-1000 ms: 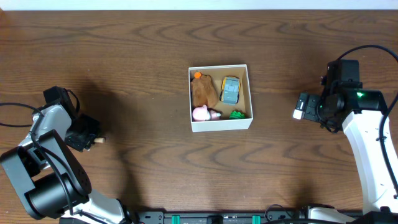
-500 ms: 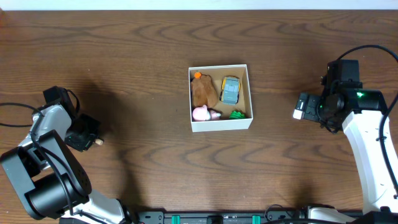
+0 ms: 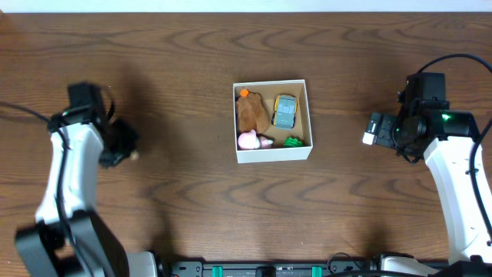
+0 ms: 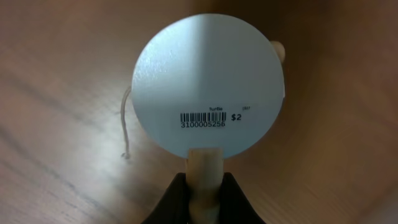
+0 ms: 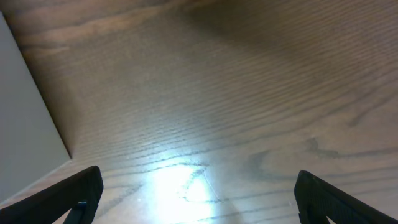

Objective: Pack container
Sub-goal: 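Carry the kendama over the box and release it inside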

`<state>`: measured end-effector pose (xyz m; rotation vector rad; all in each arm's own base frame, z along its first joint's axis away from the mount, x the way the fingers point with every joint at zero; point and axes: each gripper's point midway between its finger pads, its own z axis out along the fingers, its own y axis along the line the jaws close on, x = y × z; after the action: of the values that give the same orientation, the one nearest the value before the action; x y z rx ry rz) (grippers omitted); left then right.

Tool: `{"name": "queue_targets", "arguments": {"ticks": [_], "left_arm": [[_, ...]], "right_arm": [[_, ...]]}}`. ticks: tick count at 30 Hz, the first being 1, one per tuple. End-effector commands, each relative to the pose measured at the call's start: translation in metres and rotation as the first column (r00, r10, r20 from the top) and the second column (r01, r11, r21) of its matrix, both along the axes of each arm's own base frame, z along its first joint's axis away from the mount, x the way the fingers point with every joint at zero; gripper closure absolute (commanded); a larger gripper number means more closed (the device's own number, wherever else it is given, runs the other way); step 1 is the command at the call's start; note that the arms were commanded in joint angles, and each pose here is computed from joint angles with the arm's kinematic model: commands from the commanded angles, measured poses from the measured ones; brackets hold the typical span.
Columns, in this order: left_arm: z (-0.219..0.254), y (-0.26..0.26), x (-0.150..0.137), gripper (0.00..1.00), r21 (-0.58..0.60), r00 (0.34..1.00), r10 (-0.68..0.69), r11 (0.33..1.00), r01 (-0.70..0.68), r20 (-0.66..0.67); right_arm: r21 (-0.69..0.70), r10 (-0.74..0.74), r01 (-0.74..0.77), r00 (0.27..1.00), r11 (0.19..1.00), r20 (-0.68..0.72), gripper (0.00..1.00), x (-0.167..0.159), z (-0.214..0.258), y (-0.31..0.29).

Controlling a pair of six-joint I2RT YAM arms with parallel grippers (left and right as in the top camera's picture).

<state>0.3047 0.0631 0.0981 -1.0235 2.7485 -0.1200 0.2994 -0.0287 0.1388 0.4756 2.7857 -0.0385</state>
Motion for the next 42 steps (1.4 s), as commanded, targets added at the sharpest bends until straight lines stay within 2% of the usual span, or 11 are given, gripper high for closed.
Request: {"name": "queue_targets", "arguments": {"ticks": [1, 5, 10, 13, 17, 23, 24, 27, 33, 38, 42], "left_arm": [[0.064, -0.053, 0.019, 0.94, 0.081, 0.939, -0.302, 0.953, 0.293, 0.163], [0.115, -0.131, 0.025, 0.94, 0.196, 0.750, -0.597, 0.802, 0.564, 0.283], [0.139, -0.232, 0.021, 0.94, 0.372, 0.356, -0.871, 0.471, 0.800, 0.338], [0.135, -0.277, 0.018, 0.94, 0.446, 0.158, -0.936, 0.292, 0.846, 0.314], [0.110, -0.318, 0.027, 0.94, 0.475, 0.034, -0.958, 0.171, 0.863, 0.283], [0.049, -0.337, 0.033, 0.93, 0.392, 0.040, -0.978, 0.120, 0.912, 0.207], [0.039, -0.337, 0.033, 0.83, 0.371, 0.049, -0.980, 0.118, 0.921, 0.191], [0.023, -0.335, 0.031, 0.33, 0.337, 0.057, -0.986, 0.108, 0.935, 0.158], [0.050, -0.332, 0.029, 0.06, 0.377, 0.054, -0.981, 0.123, 0.918, 0.188], [0.098, -0.283, 0.044, 0.00, 0.493, 0.280, -0.940, 0.342, 0.800, 0.197], [0.126, -0.225, 0.050, 0.01, 0.473, 0.477, -0.838, 0.545, 0.692, 0.266]], "right_arm": [[0.048, -0.029, 0.029, 1.000, 0.998, 0.010, 0.01, 0.001, 0.000, -0.003], [0.048, -0.044, 0.044, 0.999, 0.998, 0.009, 0.01, 0.000, 0.000, -0.008], [0.043, -0.031, 0.030, 0.999, 0.999, 0.008, 0.01, 0.000, 0.000, -0.009], [0.044, -0.031, 0.031, 0.999, 0.999, 0.008, 0.01, 0.000, 0.000, -0.009], [0.044, -0.031, 0.031, 0.999, 0.999, 0.008, 0.01, 0.000, 0.000, -0.009], [0.043, -0.031, 0.031, 1.000, 0.999, 0.006, 0.01, 0.000, 0.000, -0.009], [0.043, -0.029, 0.029, 1.000, 0.999, 0.005, 0.01, 0.000, -0.001, -0.009], [0.042, -0.027, 0.027, 1.000, 0.999, 0.004, 0.01, -0.001, -0.001, -0.009], [0.040, -0.021, 0.020, 1.000, 0.999, 0.004, 0.01, 0.000, -0.001, -0.009], [0.036, -0.007, 0.007, 1.000, 0.999, 0.005, 0.01, 0.000, -0.001, -0.009], [0.024, 0.034, -0.034, 0.999, 0.999, 0.009, 0.01, 0.001, 0.000, -0.006]]}}
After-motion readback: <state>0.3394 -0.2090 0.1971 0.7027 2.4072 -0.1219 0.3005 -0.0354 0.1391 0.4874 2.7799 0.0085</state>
